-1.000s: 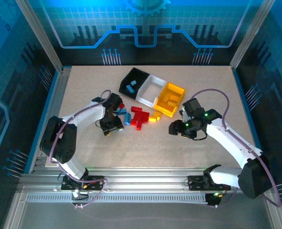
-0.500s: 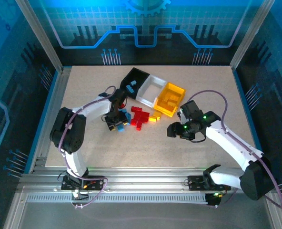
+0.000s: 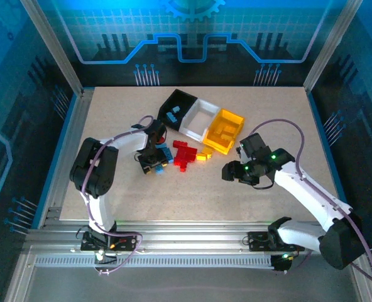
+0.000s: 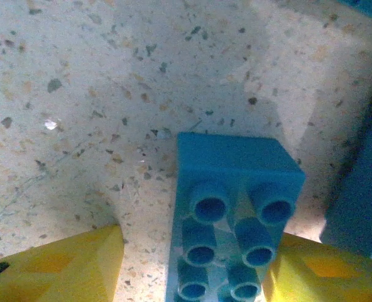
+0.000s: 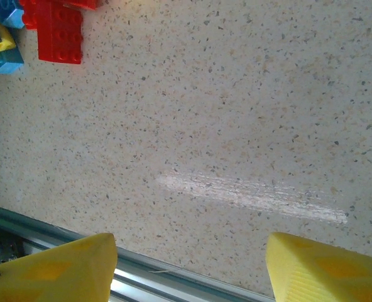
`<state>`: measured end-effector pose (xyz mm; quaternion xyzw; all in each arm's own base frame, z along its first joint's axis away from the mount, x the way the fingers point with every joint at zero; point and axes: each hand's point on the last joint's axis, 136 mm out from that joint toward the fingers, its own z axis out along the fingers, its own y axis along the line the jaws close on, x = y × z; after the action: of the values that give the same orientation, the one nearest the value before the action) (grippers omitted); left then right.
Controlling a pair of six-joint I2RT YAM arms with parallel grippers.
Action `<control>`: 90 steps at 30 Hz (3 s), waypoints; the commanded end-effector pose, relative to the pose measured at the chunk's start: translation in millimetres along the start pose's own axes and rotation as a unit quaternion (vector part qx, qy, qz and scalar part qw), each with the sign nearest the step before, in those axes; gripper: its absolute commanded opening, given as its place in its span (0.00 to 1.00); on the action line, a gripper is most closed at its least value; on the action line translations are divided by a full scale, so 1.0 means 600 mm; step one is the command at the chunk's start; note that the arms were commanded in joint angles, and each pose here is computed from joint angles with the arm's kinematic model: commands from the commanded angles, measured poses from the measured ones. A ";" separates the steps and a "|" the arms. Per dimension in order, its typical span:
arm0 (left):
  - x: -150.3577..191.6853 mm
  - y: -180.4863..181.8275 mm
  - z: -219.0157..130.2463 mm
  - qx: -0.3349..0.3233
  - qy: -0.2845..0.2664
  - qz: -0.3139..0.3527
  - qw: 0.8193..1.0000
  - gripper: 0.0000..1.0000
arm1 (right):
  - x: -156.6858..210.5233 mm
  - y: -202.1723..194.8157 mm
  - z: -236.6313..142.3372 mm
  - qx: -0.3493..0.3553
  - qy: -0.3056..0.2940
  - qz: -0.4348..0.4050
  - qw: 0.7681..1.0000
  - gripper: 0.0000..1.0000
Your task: Sort the legos into containers by color
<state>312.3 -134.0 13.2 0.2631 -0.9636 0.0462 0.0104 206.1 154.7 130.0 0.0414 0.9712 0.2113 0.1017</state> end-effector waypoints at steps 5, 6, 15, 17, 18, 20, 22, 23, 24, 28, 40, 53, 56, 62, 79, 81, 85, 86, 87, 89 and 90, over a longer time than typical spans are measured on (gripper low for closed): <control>0.001 0.011 0.025 -0.003 0.021 0.012 1.000 0.57 | 0.034 -0.022 0.002 0.019 0.016 0.012 1.000 0.65; 0.001 0.011 0.026 -0.003 0.022 0.012 1.000 0.56 | 0.035 -0.023 0.002 0.019 0.016 0.012 1.000 0.65; 0.007 0.022 0.028 -0.007 0.022 0.019 1.000 0.34 | 0.025 -0.016 0.008 0.017 0.019 0.009 1.000 0.65; 0.008 0.026 0.022 -0.010 0.019 0.024 0.999 0.32 | 0.021 -0.012 0.011 0.015 0.020 0.007 1.000 0.65; 0.008 0.028 0.020 -0.011 0.017 0.025 0.999 0.32 | 0.019 -0.011 0.011 0.015 0.020 0.006 1.000 0.65; 0.008 0.033 0.012 -0.014 0.012 0.030 0.999 0.31 | 0.016 -0.010 0.012 0.016 0.019 0.003 1.000 0.65; 0.008 0.034 0.003 -0.012 0.008 0.033 0.999 0.30 | 0.016 -0.010 0.013 0.017 0.019 0.001 1.000 0.65; 0.008 0.034 -0.001 -0.011 0.006 0.034 0.999 0.30 | 0.015 -0.010 0.014 0.017 0.018 0.000 1.000 0.65; 0.007 0.033 -0.007 -0.009 0.002 0.036 0.999 0.29 | 0.013 -0.009 0.014 0.016 0.017 -0.001 1.000 0.65; 0.003 0.030 -0.030 -0.001 -0.013 0.043 0.999 0.29 | 0.011 -0.008 0.020 0.014 0.021 -0.002 1.000 0.65; -0.045 0.004 -0.121 0.067 -0.057 0.034 0.996 0.29 | -0.003 0.001 0.023 0.012 0.015 -0.001 1.000 0.65; -0.180 -0.218 -0.229 0.250 -0.072 0.059 0.964 0.29 | 0.007 -0.010 0.005 0.020 0.006 0.019 1.000 0.65; -0.204 -0.259 -0.241 0.285 -0.067 0.065 0.954 0.29 | 0.020 -0.024 0.008 0.029 0.010 0.029 0.999 0.65; -0.239 -0.309 -0.244 0.329 -0.061 0.066 0.940 0.29 | 0.021 -0.035 -0.002 0.039 0.004 0.037 0.999 0.65; -0.310 -0.382 -0.243 0.411 -0.048 0.031 0.910 0.30 | 0.022 -0.048 -0.004 0.046 0.004 0.052 0.998 0.65; -0.314 -0.381 -0.234 0.408 -0.046 0.023 0.911 0.31 | 0.021 -0.048 -0.004 0.046 0.003 0.052 0.998 0.65; -0.320 -0.381 -0.216 0.404 -0.041 0.017 0.913 0.34 | 0.023 -0.049 -0.003 0.044 0.005 0.054 0.998 0.65; -0.321 -0.380 -0.213 0.404 -0.040 0.016 0.914 0.37 | 0.023 -0.050 -0.003 0.045 0.005 0.054 0.998 0.65; -0.323 -0.379 -0.211 0.402 -0.040 0.013 0.914 0.40 | 0.022 -0.049 -0.005 0.045 0.004 0.053 0.998 0.65; -0.326 -0.377 -0.209 0.401 -0.041 0.011 0.915 0.47 | 0.022 -0.050 -0.005 0.044 0.004 0.053 0.998 0.65; -0.327 -0.376 -0.212 0.401 -0.042 0.012 0.915 0.50 | 0.023 -0.049 -0.005 0.042 0.004 0.053 0.998 0.65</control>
<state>588.9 -222.0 138.9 0.2347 -0.8738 0.4056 -0.1298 197.6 133.8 117.9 0.0871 0.9758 0.1786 0.0915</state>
